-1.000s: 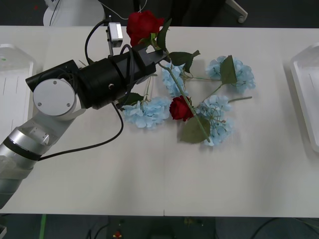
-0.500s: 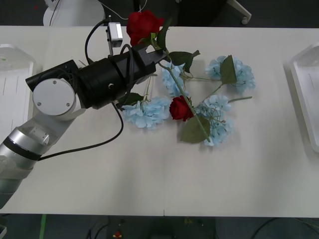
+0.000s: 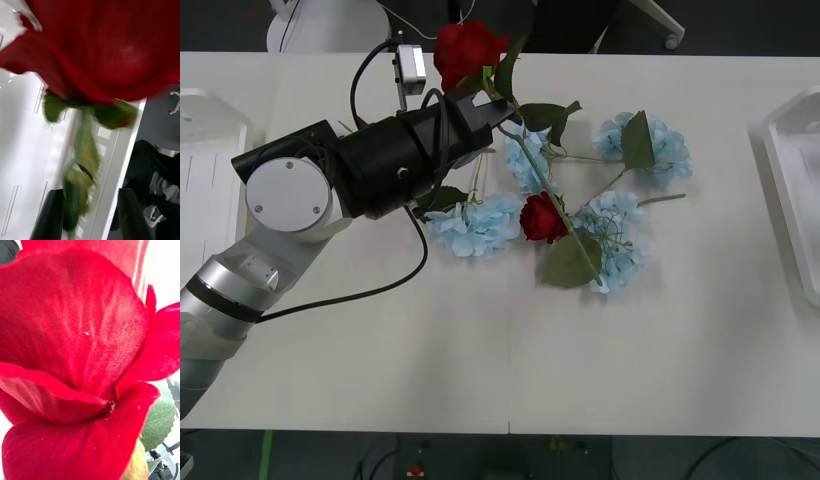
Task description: Put the red flowers into the right box and the blue flowers into the left box
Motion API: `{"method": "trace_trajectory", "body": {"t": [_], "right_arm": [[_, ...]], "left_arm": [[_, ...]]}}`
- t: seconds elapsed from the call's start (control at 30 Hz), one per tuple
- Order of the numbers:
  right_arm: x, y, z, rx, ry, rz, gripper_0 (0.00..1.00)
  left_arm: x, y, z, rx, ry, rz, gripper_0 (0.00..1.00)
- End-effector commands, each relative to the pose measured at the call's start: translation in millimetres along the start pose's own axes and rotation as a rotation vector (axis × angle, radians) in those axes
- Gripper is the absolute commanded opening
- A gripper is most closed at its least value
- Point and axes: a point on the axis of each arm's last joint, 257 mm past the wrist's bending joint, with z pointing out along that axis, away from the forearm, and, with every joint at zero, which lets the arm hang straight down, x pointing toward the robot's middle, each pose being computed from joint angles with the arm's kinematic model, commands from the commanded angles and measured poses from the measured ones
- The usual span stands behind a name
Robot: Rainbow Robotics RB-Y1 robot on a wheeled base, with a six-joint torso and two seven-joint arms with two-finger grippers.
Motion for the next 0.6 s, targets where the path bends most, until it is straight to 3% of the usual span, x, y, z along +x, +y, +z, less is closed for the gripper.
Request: {"method": "trace_trajectory", "body": {"t": [0.03,0.13,0.37,0.6], "right_arm": [[-19,-16,-13,-0.016,-0.009,0.066,0.71],[-20,-19,-17,-0.037,-0.004,0.086,0.8],[-34,-14,-36,-0.145,-0.03,0.157,0.83],[-56,19,-98,-0.462,-0.054,0.248,0.96]], "left_arm": [[-25,-34,6,0.061,-0.028,0.066,0.0],[-26,-34,6,0.061,-0.029,0.067,0.0],[-27,-34,5,0.061,-0.031,0.067,0.0],[-28,-34,5,0.061,-0.032,0.067,0.0]]}}
